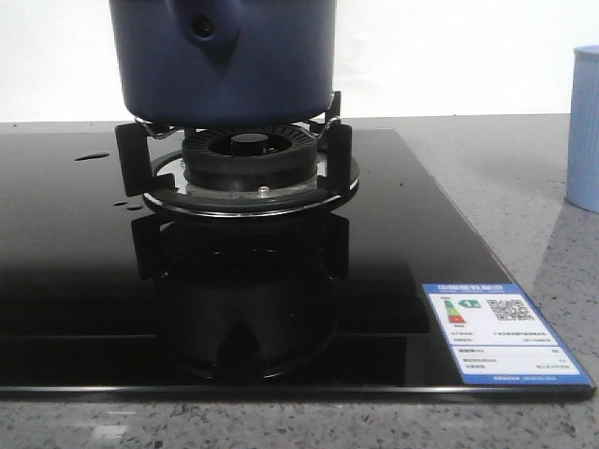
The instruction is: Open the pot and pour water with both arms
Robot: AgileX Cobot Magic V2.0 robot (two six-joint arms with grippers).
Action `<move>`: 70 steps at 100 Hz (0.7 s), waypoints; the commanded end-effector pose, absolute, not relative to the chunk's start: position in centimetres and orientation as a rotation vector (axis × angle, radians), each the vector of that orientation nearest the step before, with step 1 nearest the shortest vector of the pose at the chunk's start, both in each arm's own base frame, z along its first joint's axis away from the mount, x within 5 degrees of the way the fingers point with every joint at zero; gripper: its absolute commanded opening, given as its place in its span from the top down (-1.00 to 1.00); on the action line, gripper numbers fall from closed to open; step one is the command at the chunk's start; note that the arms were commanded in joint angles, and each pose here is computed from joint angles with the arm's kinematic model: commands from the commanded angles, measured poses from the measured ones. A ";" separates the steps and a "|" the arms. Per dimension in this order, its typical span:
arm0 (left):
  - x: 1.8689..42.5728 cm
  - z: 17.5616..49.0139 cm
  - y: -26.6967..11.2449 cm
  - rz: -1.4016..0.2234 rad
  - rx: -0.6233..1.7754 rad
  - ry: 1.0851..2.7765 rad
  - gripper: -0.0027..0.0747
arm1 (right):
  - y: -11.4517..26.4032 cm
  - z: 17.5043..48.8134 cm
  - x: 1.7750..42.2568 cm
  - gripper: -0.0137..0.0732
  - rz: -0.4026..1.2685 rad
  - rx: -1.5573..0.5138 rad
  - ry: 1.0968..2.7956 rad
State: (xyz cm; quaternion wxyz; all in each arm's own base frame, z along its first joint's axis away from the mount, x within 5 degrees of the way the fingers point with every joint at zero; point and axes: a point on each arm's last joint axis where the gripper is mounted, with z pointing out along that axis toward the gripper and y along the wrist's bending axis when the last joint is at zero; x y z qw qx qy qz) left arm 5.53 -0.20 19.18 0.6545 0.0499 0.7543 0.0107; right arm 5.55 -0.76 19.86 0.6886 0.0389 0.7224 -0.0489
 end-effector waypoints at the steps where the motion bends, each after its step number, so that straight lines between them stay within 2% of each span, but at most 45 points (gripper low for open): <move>1: 5.6 20.0 -0.4 -0.063 0.043 1.523 0.98 | -0.4 21.5 5.4 0.84 -0.104 0.043 1.351; 12: 5.5 21.0 -0.2 -0.207 -0.103 1.410 0.98 | -0.2 22.9 4.9 0.84 -0.075 0.036 1.187; 22: 5.3 21.8 0.1 -0.295 -0.215 1.310 0.98 | -0.2 23.6 4.7 0.84 -0.001 0.075 1.109; 45: 5.2 21.9 1.6 -0.704 -0.734 1.147 0.98 | -0.6 22.6 5.0 0.84 0.121 0.225 1.208; 55: 5.4 21.2 1.1 -0.894 -0.875 1.186 0.98 | -0.8 22.6 5.0 0.84 0.202 0.320 1.210; 63: 5.4 21.1 0.2 -0.945 -0.826 1.273 0.98 | -0.9 23.3 4.9 0.84 0.264 0.377 1.192; 70: 5.3 21.3 -0.7 -0.968 -0.742 1.364 0.98 | -0.7 23.8 4.9 0.84 0.294 0.402 1.264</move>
